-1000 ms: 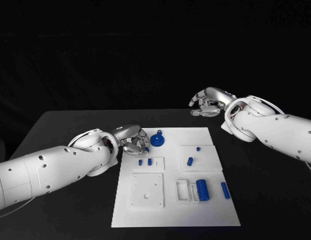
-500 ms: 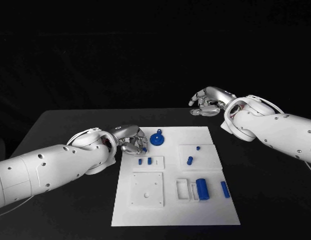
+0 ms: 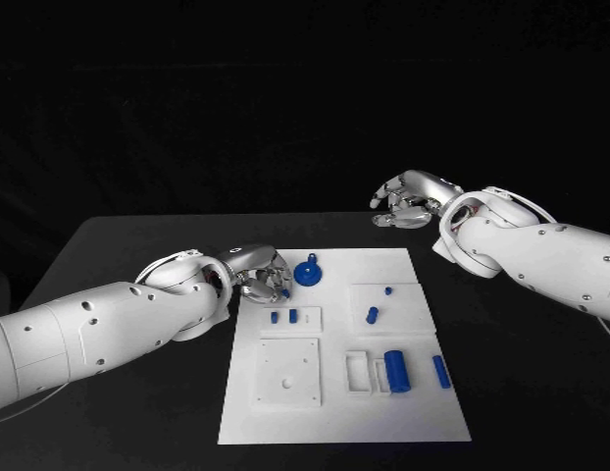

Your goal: Assemble the parts on the task board

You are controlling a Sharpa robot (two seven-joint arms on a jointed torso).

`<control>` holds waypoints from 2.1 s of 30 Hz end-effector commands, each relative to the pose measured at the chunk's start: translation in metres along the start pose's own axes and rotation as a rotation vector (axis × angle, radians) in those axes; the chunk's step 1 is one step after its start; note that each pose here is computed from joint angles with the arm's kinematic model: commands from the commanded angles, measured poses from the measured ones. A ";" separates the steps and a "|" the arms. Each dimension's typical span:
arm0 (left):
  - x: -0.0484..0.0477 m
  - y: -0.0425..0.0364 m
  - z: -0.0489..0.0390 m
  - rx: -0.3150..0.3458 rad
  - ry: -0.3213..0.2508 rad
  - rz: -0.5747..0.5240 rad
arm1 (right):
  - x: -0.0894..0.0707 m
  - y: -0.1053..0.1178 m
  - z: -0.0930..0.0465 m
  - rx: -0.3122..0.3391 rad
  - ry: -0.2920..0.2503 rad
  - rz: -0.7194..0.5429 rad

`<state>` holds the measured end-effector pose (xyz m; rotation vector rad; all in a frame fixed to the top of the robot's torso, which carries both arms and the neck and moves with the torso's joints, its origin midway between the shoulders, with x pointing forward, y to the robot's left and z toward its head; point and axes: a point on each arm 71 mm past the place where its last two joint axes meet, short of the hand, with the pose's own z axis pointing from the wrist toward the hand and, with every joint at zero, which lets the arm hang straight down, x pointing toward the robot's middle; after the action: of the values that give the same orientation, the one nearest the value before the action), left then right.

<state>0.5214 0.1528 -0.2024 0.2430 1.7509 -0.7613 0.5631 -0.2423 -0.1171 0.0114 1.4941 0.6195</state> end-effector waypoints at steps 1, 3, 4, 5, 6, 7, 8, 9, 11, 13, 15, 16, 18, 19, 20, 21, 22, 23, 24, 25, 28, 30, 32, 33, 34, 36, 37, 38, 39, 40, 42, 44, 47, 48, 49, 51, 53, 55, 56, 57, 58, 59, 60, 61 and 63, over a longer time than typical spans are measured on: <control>0.0009 -0.0032 0.0017 0.017 0.009 0.024 | 0.001 0.001 0.000 -0.009 0.010 -0.001; 0.0013 -0.0039 0.0022 0.018 0.012 0.023 | 0.001 0.001 0.000 -0.009 0.011 -0.001; 0.0015 -0.0043 0.0024 0.019 0.014 0.023 | 0.001 0.001 0.000 -0.009 0.011 -0.001; 0.0018 -0.0048 0.0025 0.020 0.015 0.023 | 0.001 0.001 0.000 -0.009 0.011 -0.001; 0.0021 -0.0053 0.0025 0.022 0.017 0.023 | 0.001 0.001 0.000 -0.009 0.011 -0.001; 0.0025 -0.0061 0.0028 0.024 0.021 0.022 | 0.001 0.001 0.000 -0.009 0.011 -0.001; 0.0028 -0.0067 0.0029 0.026 0.023 0.022 | 0.001 0.001 0.000 -0.009 0.011 -0.001; 0.0032 -0.0074 0.0029 0.029 0.027 0.021 | 0.001 0.001 0.000 -0.009 0.011 -0.001; 0.0039 -0.0090 0.0033 0.033 0.031 0.022 | 0.001 0.001 0.000 -0.009 0.011 -0.001; 0.0045 -0.0098 0.0035 0.034 0.036 0.026 | 0.001 0.001 0.000 -0.009 0.011 -0.001; 0.0053 -0.0103 0.0037 0.035 0.044 0.045 | 0.001 0.001 0.000 -0.009 0.011 -0.001; 0.0055 -0.0101 0.0037 0.033 0.047 0.051 | 0.001 0.001 0.000 -0.009 0.011 -0.001; 0.0063 -0.0092 0.0038 0.020 0.057 0.072 | 0.001 0.001 0.000 -0.008 0.011 -0.001; 0.0065 -0.0084 0.0039 0.003 0.058 0.088 | 0.001 0.001 0.000 -0.008 0.011 -0.001; 0.0067 -0.0077 0.0042 -0.012 0.060 0.104 | 0.001 0.001 0.000 -0.008 0.011 -0.001; 0.0070 -0.0068 0.0043 -0.029 0.063 0.108 | 0.001 0.001 0.000 -0.008 0.011 -0.001; 0.0072 -0.0054 0.0042 -0.051 0.067 0.109 | 0.001 0.001 0.000 -0.008 0.011 -0.001; 0.0073 -0.0051 0.0043 -0.058 0.068 0.110 | 0.001 0.001 0.000 -0.008 0.011 -0.001; 0.0075 -0.0048 0.0045 -0.067 0.070 0.121 | 0.001 0.000 0.000 -0.008 0.011 -0.001; 0.0077 -0.0049 0.0046 -0.071 0.072 0.132 | 0.001 0.000 0.000 -0.008 0.011 -0.001; 0.0082 -0.0066 0.0052 -0.062 0.068 0.161 | 0.001 0.000 0.000 -0.007 0.011 -0.001; 0.0090 -0.0088 0.0056 -0.049 0.064 0.186 | 0.001 0.000 0.000 -0.007 0.011 -0.001; 0.0097 -0.0110 0.0062 -0.036 0.058 0.204 | 0.001 0.000 0.000 -0.008 0.011 -0.001; 0.0101 -0.0124 0.0064 -0.028 0.053 0.218 | 0.001 0.000 0.000 -0.008 0.011 -0.001; 0.0105 -0.0137 0.0065 -0.020 0.049 0.229 | 0.001 0.001 0.000 -0.008 0.011 -0.001; 0.0112 -0.0151 0.0066 -0.013 0.048 0.238 | 0.001 0.000 0.000 -0.007 0.011 -0.001; 0.0113 -0.0156 0.0065 -0.011 0.047 0.240 | 0.001 0.000 0.000 -0.007 0.012 -0.001; 0.0114 -0.0159 0.0064 -0.008 0.045 0.242 | 0.001 0.000 0.000 -0.007 0.012 -0.001; 0.0113 -0.0163 0.0062 -0.006 0.043 0.244 | 0.001 0.000 0.000 -0.007 0.012 -0.001; 0.0112 -0.0163 0.0060 -0.004 0.041 0.244 | 0.001 0.000 0.000 -0.007 0.012 -0.001; 0.0108 -0.0161 0.0053 0.000 0.035 0.244 | 0.002 0.000 -0.001 -0.007 0.012 -0.001; 0.0099 -0.0159 0.0043 0.003 0.023 0.240 | 0.002 0.000 -0.001 -0.006 0.012 -0.001; 0.0087 -0.0148 0.0034 0.002 0.010 0.230 | 0.001 -0.001 -0.001 -0.005 0.012 -0.001; 0.0084 -0.0144 0.0031 0.002 0.006 0.228 | 0.001 -0.001 -0.001 -0.006 0.012 -0.001; 0.0080 -0.0141 0.0028 0.001 0.002 0.226 | 0.001 -0.001 -0.001 -0.006 0.012 -0.001; 0.0075 -0.0136 0.0024 -0.001 -0.005 0.225 | 0.001 -0.001 -0.001 -0.005 0.011 -0.002; 0.0071 -0.0130 0.0018 -0.001 -0.010 0.224 | 0.001 -0.001 -0.001 -0.005 0.011 -0.002; 0.0065 -0.0126 0.0014 -0.001 -0.017 0.223 | 0.001 -0.001 -0.001 -0.004 0.011 -0.002; 0.0062 -0.0125 0.0012 0.000 -0.023 0.221 | 0.001 -0.001 -0.001 -0.004 0.011 -0.002; 0.0061 -0.0124 0.0010 -0.001 -0.025 0.219 | 0.001 -0.001 -0.001 -0.004 0.011 -0.002; 0.0058 -0.0121 0.0008 -0.001 -0.028 0.218 | 0.001 -0.002 -0.001 -0.004 0.011 -0.002; 0.0056 -0.0120 0.0007 -0.002 -0.032 0.217 | 0.001 -0.002 -0.001 -0.004 0.010 -0.002; 0.0055 -0.0118 0.0005 -0.002 -0.034 0.217 | 0.001 -0.001 -0.001 -0.004 0.011 -0.002; 0.0053 -0.0114 0.0000 -0.003 -0.037 0.216 | 0.001 -0.001 -0.001 -0.005 0.011 -0.001; 0.0052 -0.0097 -0.0016 -0.007 -0.041 0.214 | 0.001 -0.001 -0.001 -0.005 0.010 -0.001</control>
<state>0.5135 0.1450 -0.2053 0.4115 1.6852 -0.5992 0.5628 -0.2443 -0.1185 0.0142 1.4969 0.6163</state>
